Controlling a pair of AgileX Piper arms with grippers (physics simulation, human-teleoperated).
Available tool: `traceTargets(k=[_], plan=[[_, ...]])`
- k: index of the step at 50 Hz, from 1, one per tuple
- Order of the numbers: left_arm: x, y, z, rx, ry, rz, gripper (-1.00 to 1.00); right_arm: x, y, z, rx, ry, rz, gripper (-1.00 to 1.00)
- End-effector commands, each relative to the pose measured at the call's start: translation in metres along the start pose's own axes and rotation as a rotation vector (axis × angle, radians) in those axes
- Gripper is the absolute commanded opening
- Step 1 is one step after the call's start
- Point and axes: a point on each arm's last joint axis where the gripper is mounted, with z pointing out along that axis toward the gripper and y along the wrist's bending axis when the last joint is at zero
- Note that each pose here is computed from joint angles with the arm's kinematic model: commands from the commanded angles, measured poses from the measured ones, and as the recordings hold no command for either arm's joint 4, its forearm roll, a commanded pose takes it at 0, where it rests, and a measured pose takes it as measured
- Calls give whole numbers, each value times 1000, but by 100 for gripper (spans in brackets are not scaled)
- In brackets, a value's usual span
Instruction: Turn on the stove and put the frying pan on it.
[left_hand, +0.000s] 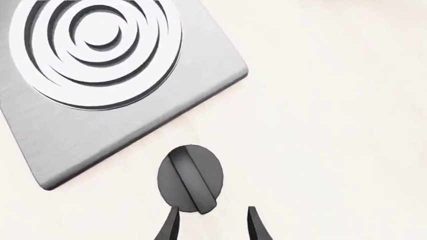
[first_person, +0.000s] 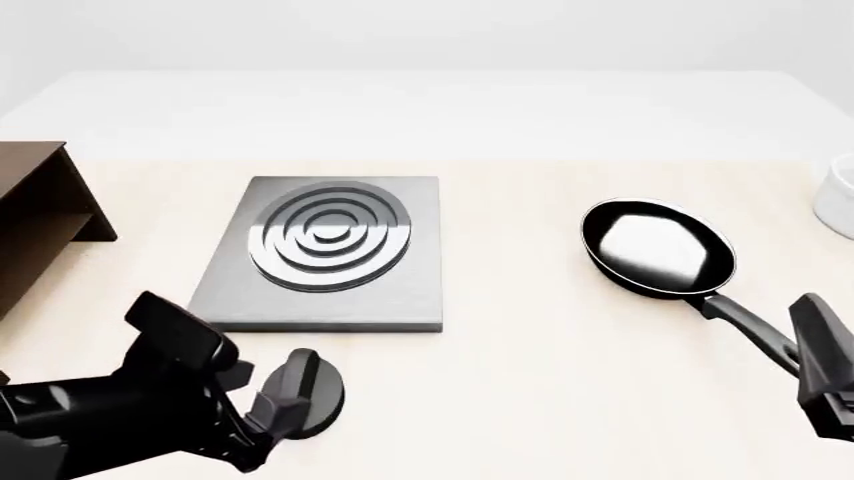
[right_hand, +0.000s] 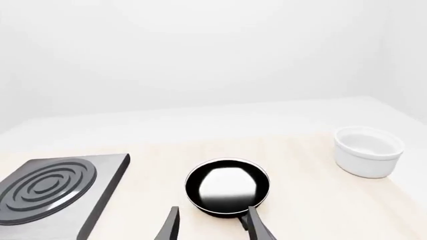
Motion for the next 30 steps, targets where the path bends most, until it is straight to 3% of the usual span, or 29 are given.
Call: traceTargets(k=[1, 30], plan=[[8, 0, 12, 0, 22, -7, 100, 0, 0, 0, 1, -2, 2, 100], [17, 2, 29, -6, 56, -5, 100, -1, 0, 0, 1, -4, 4, 100]])
